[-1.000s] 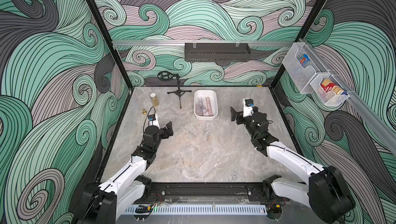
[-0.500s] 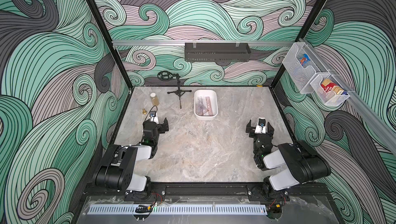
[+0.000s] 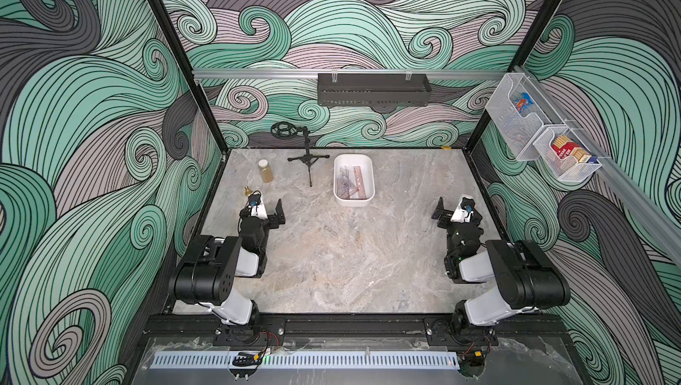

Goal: Put the scattered rulers into the storage box
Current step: Reset both arms

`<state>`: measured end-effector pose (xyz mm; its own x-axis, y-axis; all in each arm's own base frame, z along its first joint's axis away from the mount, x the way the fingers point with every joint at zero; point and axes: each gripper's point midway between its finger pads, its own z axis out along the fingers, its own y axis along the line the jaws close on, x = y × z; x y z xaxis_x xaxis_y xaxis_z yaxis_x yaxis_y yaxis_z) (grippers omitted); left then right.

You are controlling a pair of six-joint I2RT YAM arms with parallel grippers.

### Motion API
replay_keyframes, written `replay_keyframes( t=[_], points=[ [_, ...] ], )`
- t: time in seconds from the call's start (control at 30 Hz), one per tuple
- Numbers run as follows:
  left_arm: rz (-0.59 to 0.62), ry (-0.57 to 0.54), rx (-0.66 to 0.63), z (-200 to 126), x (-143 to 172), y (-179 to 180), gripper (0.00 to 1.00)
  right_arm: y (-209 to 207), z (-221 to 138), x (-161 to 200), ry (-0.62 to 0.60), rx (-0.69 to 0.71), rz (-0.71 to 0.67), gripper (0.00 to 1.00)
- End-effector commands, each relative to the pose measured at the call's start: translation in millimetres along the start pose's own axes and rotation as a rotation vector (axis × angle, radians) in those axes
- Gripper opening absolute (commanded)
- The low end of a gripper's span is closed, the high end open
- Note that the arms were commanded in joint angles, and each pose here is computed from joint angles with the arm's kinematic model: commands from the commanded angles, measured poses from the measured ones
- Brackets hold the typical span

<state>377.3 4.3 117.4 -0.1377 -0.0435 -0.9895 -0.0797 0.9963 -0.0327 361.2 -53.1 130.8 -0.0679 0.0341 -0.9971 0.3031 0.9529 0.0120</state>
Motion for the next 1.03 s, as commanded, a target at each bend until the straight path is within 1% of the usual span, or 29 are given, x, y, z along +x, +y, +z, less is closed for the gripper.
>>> replay_keyframes(
  t=[0.0,0.07,0.1,0.13,0.17,0.2,0.23,0.27,0.3,0.33,0.37,0.4,0.43,0.5,0.53,0.6,0.63,0.7,0.73,0.77,0.83,0.87,0.93,1.0],
  points=[
    [0.005,-0.066,0.016,-1,-14,-2,0.98,-1,4,-7,-0.018,0.006,0.024,1.0],
    [0.0,-0.046,0.013,0,-13,-2,0.99,0,4,-6,-0.012,0.006,0.024,1.0],
    [-0.017,-0.059,0.004,-2,-17,0,0.99,-2,3,-6,-0.016,0.013,0.028,1.0],
    [-0.041,-0.039,-0.04,4,-19,9,0.99,-2,2,-8,-0.03,0.015,0.028,1.0],
    [-0.048,0.023,-0.048,14,-14,11,0.99,-2,2,-7,-0.026,0.016,0.028,1.0],
    [-0.052,0.057,-0.048,19,-11,10,0.98,-2,3,-7,-0.019,0.016,0.027,1.0],
    [-0.047,0.065,-0.046,20,-9,9,0.99,-2,2,-8,-0.024,0.017,0.029,1.0],
    [-0.042,0.049,-0.025,15,-8,6,0.98,-2,2,-7,-0.026,0.016,0.028,1.0],
    [-0.005,0.0,0.025,3,-7,-2,0.97,-2,2,-8,-0.024,0.017,0.028,1.0],
    [0.005,-0.091,0.009,-6,-15,0,0.99,-2,1,-8,-0.028,0.013,0.028,1.0],
    [0.001,-0.077,0.004,-5,-16,1,0.99,-2,0,-9,-0.035,0.009,0.028,1.0],
    [-0.005,-0.004,-0.003,3,-8,1,0.99,0,-2,-11,-0.043,-0.006,0.024,1.0],
    [-0.03,0.023,-0.012,5,-5,2,0.99,5,-4,-11,-0.042,-0.032,0.014,1.0],
    [-0.001,-0.092,0.0,-5,-17,1,0.99,8,-9,-14,-0.075,-0.05,0.001,1.0],
    [-0.003,-0.076,-0.002,-4,-15,1,0.98,10,-8,-13,-0.07,-0.059,-0.004,1.0],
    [-0.026,0.013,-0.024,6,-7,4,0.99,17,-1,-9,-0.034,-0.083,-0.023,1.0],
    [-0.027,0.012,-0.024,6,-7,4,0.99,18,0,-8,-0.031,-0.091,-0.022,1.0],
    [-0.011,-0.05,-0.012,0,-12,3,0.99,20,1,-8,-0.027,-0.109,-0.021,1.0],
    [-0.004,-0.085,-0.007,-4,-16,2,0.99,30,4,-4,-0.006,-0.173,-0.035,1.0],
    [-0.005,-0.064,-0.005,-2,-14,2,0.99,37,8,-1,0.019,-0.227,-0.047,1.0],
    [-0.008,-0.019,-0.013,3,-9,2,0.99,36,7,-2,0.01,-0.226,-0.045,1.0],
    [-0.008,-0.015,-0.012,4,-9,2,0.98,36,7,-1,0.014,-0.227,-0.041,1.0],
    [-0.009,-0.037,-0.012,2,-11,2,0.99,35,6,-3,0.005,-0.227,-0.038,1.0],
    [-0.002,-0.082,-0.002,-4,-16,1,0.99,32,2,-5,-0.006,-0.219,-0.034,1.0]
  ],
)
